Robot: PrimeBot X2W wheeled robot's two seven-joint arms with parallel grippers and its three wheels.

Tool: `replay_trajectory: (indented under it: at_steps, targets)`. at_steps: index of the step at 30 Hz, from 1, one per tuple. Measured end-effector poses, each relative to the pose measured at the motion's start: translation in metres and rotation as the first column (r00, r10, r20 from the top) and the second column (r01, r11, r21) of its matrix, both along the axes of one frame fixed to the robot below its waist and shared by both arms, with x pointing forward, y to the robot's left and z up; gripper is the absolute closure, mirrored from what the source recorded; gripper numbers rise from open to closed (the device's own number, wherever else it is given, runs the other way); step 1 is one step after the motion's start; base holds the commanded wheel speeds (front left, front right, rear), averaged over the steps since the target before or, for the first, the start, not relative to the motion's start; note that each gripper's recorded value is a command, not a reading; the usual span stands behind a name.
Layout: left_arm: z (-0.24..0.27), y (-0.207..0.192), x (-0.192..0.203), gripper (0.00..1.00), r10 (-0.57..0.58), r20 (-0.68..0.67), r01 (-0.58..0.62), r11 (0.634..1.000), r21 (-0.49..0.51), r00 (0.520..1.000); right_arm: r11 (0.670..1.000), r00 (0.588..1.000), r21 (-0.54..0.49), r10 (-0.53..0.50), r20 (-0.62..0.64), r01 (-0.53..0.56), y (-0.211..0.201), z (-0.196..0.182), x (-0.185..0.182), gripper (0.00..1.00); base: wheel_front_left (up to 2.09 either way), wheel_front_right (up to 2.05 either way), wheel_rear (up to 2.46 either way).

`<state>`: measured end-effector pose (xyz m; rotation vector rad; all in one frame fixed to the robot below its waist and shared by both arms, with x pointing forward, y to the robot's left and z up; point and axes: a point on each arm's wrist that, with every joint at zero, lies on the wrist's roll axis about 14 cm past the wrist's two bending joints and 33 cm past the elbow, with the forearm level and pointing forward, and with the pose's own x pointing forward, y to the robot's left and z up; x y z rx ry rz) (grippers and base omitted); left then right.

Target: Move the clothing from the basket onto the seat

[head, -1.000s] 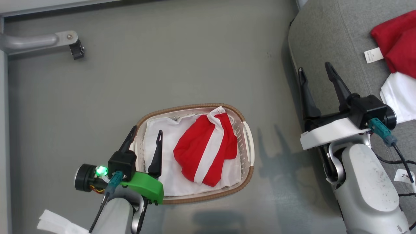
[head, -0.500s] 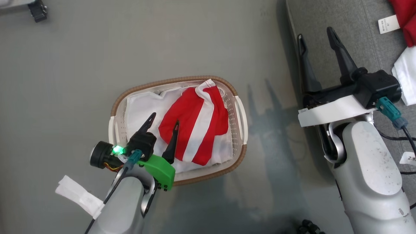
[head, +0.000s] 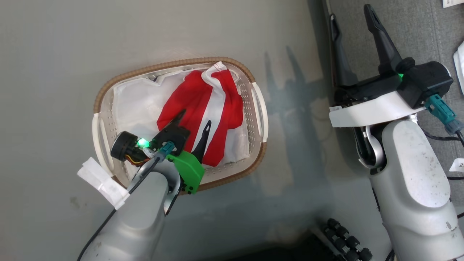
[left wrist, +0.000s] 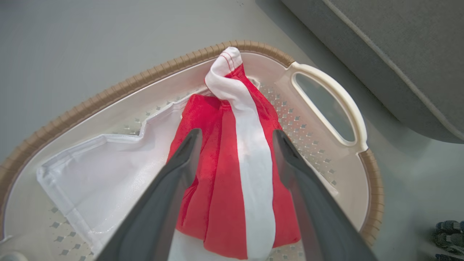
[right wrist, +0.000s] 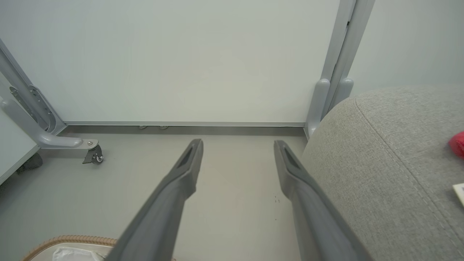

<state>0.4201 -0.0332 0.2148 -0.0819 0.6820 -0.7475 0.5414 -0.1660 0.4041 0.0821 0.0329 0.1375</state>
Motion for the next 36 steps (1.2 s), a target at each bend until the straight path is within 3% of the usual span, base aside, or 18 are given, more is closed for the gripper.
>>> replay_trajectory:
  at_steps: [18,32,33,34,36]
  targets:
    - [-0.084,0.006,-0.007,0.00,-0.075,-0.191,0.101,0.986,0.129,0.979,1.000,0.997,-0.007,0.000,-0.082,-0.001,-0.006,-0.046,0.001,0.00,0.00,0.00,0.00]
    - [-0.105,0.007,-0.012,0.00,-0.093,-0.280,0.146,0.974,0.176,0.956,1.000,0.995,-0.012,-0.011,-0.104,0.010,-0.011,-0.057,-0.001,0.00,0.00,0.00,0.00]
    - [-0.105,0.006,-0.012,0.64,-0.094,-0.280,0.147,0.974,0.174,0.955,1.000,0.995,-0.009,-0.012,-0.104,0.011,-0.011,-0.057,-0.001,0.00,0.00,0.00,0.00]
    - [-0.104,0.006,-0.011,1.00,-0.094,-0.276,0.145,0.974,0.171,0.956,1.000,0.995,-0.008,-0.012,-0.103,0.011,-0.011,-0.057,-0.001,0.00,0.00,0.00,0.00]
    - [-0.101,0.006,-0.009,1.00,-0.092,-0.267,0.140,0.976,0.166,0.959,1.000,0.995,-0.006,-0.014,-0.101,0.013,-0.011,-0.055,0.000,0.00,0.00,0.00,0.00]
